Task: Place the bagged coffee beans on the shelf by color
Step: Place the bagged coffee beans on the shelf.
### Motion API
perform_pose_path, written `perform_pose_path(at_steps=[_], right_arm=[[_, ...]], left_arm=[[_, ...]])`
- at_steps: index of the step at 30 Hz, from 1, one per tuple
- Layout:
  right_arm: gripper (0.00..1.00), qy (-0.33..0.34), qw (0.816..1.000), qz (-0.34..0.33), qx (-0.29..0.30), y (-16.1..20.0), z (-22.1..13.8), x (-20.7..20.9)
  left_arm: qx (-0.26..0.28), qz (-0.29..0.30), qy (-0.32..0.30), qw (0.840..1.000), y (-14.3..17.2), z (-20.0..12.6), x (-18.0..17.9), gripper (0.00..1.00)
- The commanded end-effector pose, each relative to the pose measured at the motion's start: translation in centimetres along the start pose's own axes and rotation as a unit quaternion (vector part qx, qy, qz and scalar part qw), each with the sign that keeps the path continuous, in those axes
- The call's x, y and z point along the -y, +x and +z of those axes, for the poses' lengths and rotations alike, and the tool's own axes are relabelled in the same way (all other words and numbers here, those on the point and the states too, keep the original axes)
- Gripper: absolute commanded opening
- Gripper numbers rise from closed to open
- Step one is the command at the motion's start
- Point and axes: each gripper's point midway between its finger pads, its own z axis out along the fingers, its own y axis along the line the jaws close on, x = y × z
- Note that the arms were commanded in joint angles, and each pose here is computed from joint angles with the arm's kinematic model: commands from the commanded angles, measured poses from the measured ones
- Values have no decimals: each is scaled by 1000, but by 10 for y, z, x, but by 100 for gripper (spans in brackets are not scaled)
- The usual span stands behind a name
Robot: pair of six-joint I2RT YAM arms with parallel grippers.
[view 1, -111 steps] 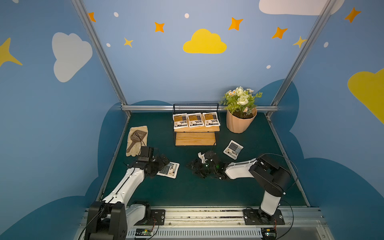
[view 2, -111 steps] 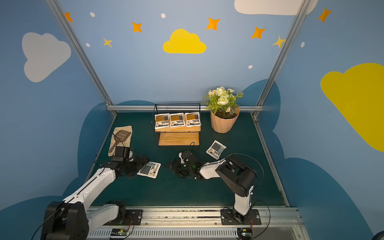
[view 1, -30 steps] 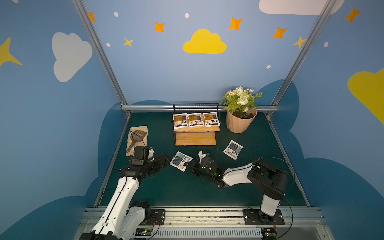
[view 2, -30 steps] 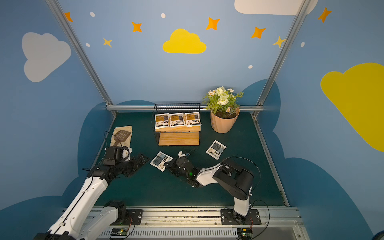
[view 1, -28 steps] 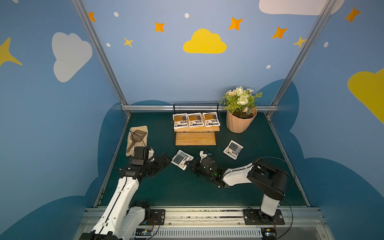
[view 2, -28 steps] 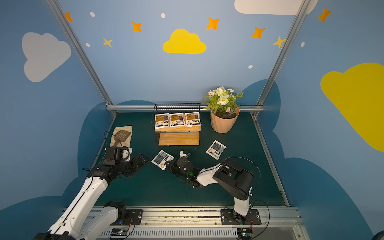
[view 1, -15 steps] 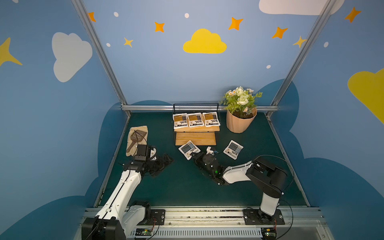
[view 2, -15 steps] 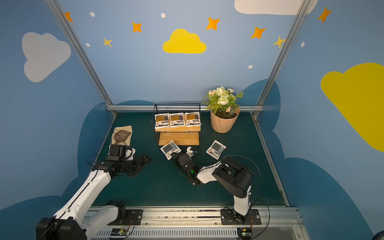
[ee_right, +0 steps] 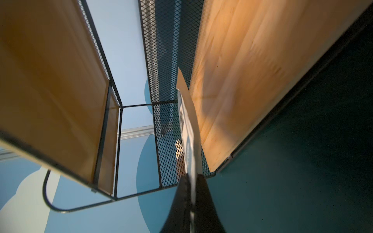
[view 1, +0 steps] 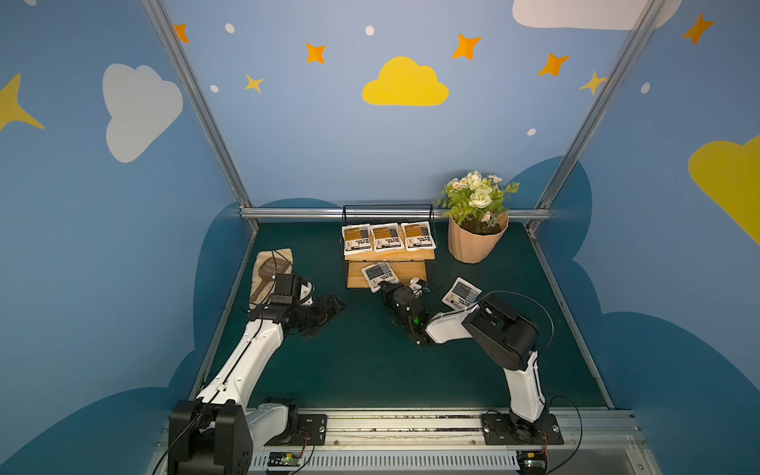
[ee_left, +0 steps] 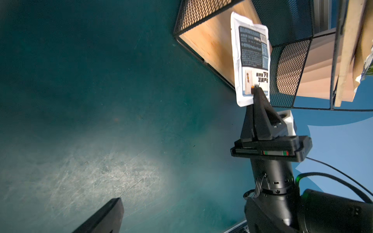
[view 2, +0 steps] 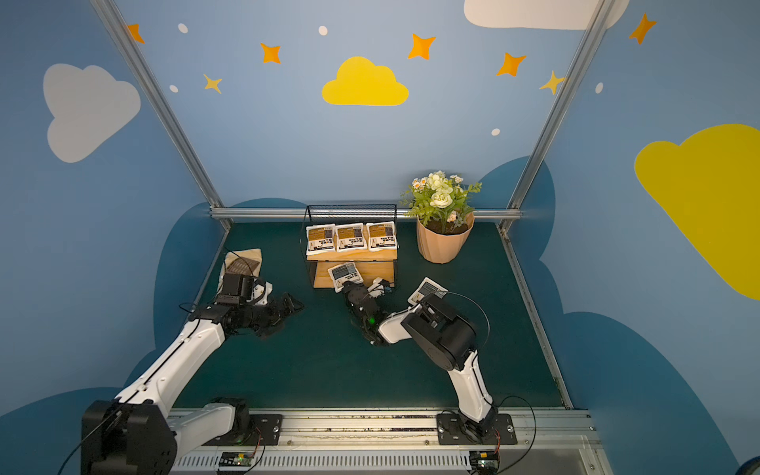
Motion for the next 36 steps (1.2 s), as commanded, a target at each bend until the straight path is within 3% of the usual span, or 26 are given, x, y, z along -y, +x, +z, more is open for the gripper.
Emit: perform_pose_path(at_steps=[1, 9, 22, 29, 36], right_arm=[[0, -12, 999, 26, 23, -3, 16, -5], [0, 10, 998, 51, 39, 5, 51, 7], [0, 55, 995, 64, 44, 16, 81, 35], [17, 64, 996, 58, 28, 27, 85, 34], [21, 66, 996, 53, 10, 40, 88, 33]], left_arm=[[4, 15, 2, 1000, -7, -2, 4, 100], [21, 1, -8, 1000, -17, -4, 1, 100], [35, -7, -11, 999, -22, -10, 0, 100], [36, -8, -11, 999, -21, -11, -1, 100], [39, -10, -9, 999, -20, -11, -2, 100]])
